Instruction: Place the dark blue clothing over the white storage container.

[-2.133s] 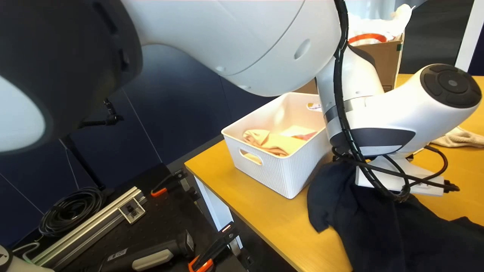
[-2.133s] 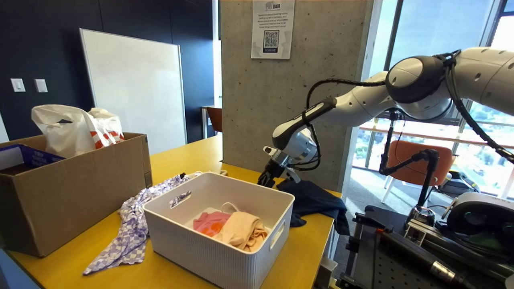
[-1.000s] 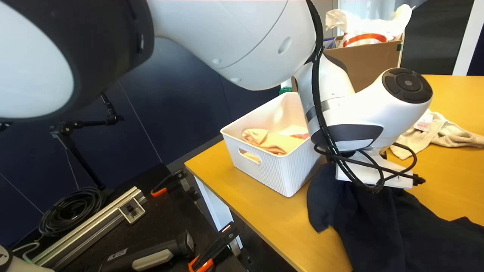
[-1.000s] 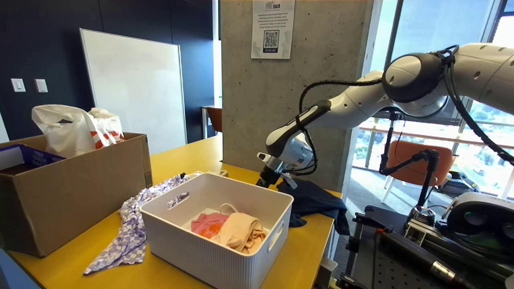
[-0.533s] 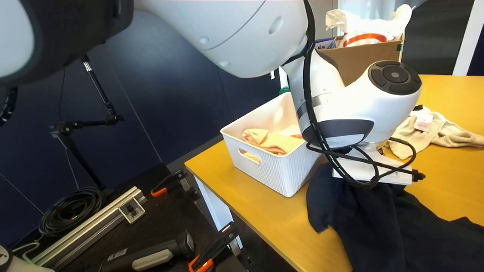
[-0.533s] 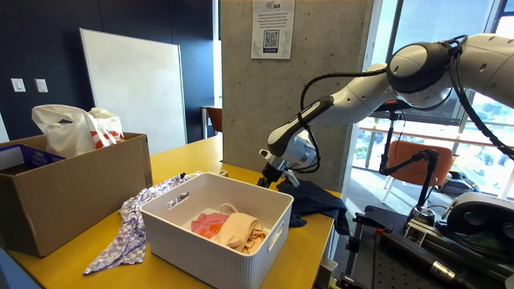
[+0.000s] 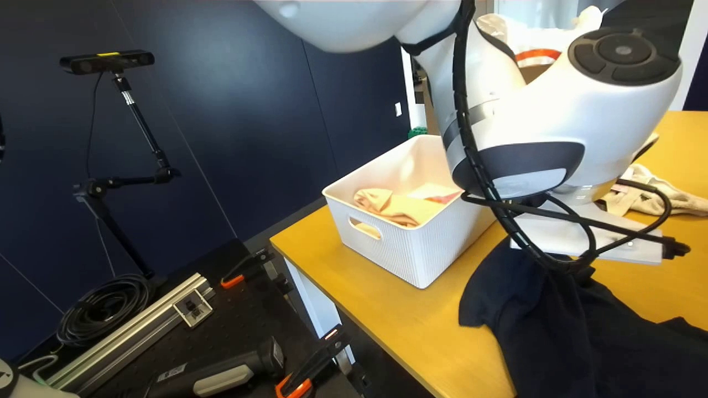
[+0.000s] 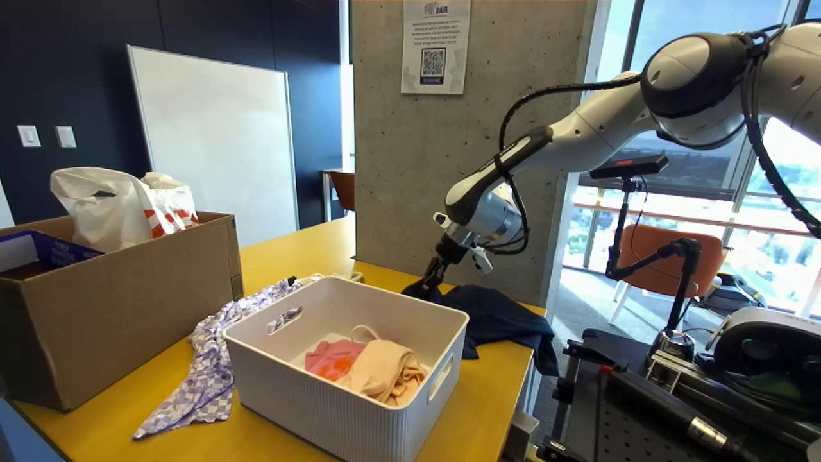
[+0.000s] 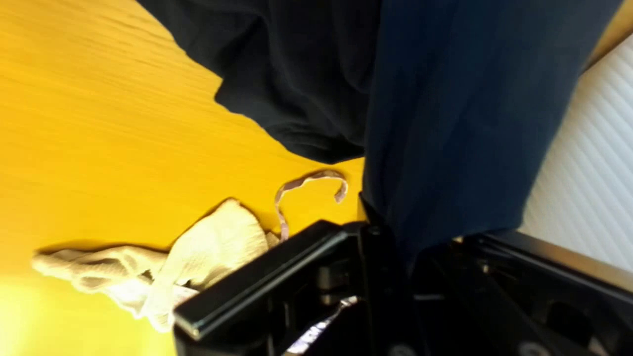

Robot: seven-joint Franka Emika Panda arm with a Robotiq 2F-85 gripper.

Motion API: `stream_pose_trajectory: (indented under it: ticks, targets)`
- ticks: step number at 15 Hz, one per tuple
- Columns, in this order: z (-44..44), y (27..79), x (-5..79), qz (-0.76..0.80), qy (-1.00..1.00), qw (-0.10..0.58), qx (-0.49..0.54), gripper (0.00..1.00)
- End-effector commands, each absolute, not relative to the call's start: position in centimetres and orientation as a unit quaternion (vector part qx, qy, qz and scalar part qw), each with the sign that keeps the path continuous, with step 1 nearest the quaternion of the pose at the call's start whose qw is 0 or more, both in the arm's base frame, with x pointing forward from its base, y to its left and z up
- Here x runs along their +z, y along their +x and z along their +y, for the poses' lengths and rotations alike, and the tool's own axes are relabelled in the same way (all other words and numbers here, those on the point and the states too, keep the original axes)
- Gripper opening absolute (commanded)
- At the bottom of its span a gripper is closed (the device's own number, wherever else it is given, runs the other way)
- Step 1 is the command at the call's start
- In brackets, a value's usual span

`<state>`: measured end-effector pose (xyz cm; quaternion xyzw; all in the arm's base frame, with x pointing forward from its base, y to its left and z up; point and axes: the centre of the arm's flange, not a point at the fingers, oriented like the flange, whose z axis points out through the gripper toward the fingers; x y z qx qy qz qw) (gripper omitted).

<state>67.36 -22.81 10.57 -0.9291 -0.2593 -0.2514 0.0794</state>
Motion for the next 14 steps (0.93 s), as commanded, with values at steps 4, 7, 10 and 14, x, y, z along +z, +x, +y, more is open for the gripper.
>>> stream_pose_trajectory:
  ticks: [4, 7, 10, 14]
  targets:
    - [-23.1, 68.4, 21.9, -0.237, -0.929, 0.062, -0.278, 0.01]
    - [-18.8, 71.2, 28.2, -0.256, -0.919, 0.061, -0.295, 0.01]
    - [-12.9, 73.2, 34.0, -0.288, -0.902, 0.058, -0.316, 0.01]
    - [-2.4, 74.1, 41.0, -0.336, -0.877, 0.071, -0.337, 0.01]
